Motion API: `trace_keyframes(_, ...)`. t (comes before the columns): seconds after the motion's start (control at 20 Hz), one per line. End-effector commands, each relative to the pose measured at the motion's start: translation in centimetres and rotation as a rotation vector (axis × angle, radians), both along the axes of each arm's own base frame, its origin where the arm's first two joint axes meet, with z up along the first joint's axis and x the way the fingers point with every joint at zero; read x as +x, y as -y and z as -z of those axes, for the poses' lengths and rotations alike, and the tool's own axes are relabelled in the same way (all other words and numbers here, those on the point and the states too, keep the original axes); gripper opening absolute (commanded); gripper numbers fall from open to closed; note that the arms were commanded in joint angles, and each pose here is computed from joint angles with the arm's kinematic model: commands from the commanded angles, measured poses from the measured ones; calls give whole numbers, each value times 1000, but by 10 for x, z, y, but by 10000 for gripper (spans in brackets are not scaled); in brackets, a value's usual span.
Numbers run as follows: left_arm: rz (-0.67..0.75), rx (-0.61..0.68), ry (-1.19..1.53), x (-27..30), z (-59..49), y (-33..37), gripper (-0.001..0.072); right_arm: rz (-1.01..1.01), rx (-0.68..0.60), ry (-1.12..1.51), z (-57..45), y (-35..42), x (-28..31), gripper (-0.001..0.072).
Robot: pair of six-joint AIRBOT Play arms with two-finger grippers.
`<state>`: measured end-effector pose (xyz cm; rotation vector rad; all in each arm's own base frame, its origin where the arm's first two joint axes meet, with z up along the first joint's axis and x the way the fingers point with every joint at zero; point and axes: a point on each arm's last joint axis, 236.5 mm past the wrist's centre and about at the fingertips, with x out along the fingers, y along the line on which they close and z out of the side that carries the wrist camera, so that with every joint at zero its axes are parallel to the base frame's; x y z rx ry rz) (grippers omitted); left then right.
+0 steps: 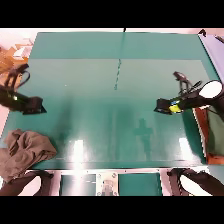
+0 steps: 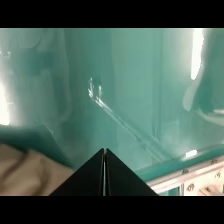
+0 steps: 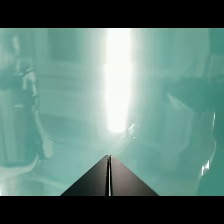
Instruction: Fold the shirts.
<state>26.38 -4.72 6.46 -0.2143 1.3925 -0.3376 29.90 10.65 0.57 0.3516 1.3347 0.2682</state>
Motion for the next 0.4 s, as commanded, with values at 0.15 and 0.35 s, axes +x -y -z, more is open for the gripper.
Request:
trace_keyframes(0.15, -13, 8, 4, -16, 15, 1, 23, -88, 18, 21, 5, -34, -13, 21)
trace_keyframes(0.35, -17, 9, 15, -14, 15, 0, 23, -88, 18, 21, 5, -34, -13, 21)
